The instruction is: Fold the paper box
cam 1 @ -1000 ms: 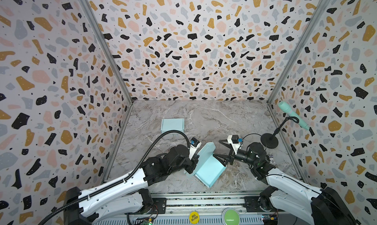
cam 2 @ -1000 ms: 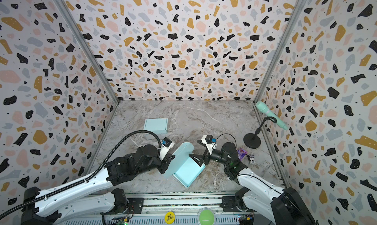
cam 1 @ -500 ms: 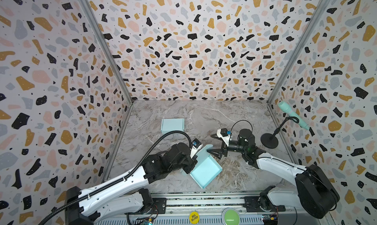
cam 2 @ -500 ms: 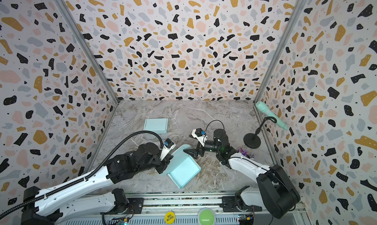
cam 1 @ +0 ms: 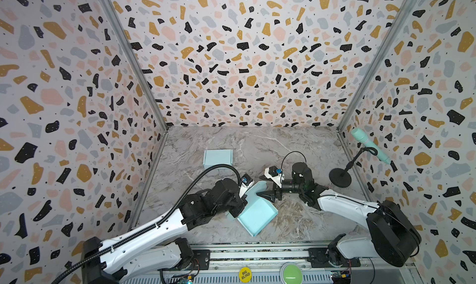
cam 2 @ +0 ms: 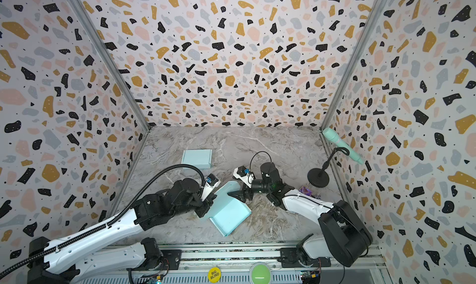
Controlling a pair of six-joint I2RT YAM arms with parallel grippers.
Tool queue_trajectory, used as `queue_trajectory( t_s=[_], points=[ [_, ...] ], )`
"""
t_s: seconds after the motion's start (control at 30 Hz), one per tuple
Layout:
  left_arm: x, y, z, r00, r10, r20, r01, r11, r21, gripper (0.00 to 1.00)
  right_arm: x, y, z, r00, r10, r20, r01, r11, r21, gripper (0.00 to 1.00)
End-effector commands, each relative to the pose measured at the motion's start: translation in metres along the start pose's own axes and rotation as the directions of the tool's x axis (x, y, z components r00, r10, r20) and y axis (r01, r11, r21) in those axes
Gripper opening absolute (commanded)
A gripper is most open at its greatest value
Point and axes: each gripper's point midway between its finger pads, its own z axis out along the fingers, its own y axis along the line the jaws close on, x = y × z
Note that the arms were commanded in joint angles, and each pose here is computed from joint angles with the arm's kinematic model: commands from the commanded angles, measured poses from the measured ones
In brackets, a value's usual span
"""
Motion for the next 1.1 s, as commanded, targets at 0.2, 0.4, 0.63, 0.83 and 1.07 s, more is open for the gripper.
queue_trajectory(
  t_s=[0.2,0.4,0.63,0.83,1.07],
  points=[
    [-0.003,0.008,0.0,1.0,0.018,0.0,-0.018,0.999,-0.037,0.0,-0.007,-0.007,-0.003,1.0,-0.029,-0.001,0.029,0.998,0.048,0.43],
    [-0.002,0.011,-0.001,1.0,0.022,-0.005,-0.022,0.999,-0.048,0.0,-0.006,-0.004,-0.003,1.0,-0.028,-0.002,0.028,0.999,0.03,0.42],
    [-0.002,0.015,-0.001,1.0,0.016,-0.002,-0.016,0.998,-0.066,0.0,-0.004,-0.003,-0.001,1.0,-0.024,-0.011,0.024,1.0,0.013,0.27],
    [-0.002,0.018,-0.001,1.0,0.013,-0.005,-0.013,0.996,-0.085,0.0,0.002,0.001,0.005,0.999,-0.005,-0.033,0.003,0.999,-0.033,0.21],
    [-0.002,0.019,-0.001,1.0,0.012,-0.008,-0.013,0.996,-0.091,0.0,0.001,0.006,0.007,0.999,-0.013,-0.037,0.011,0.998,-0.055,0.18]
  ],
)
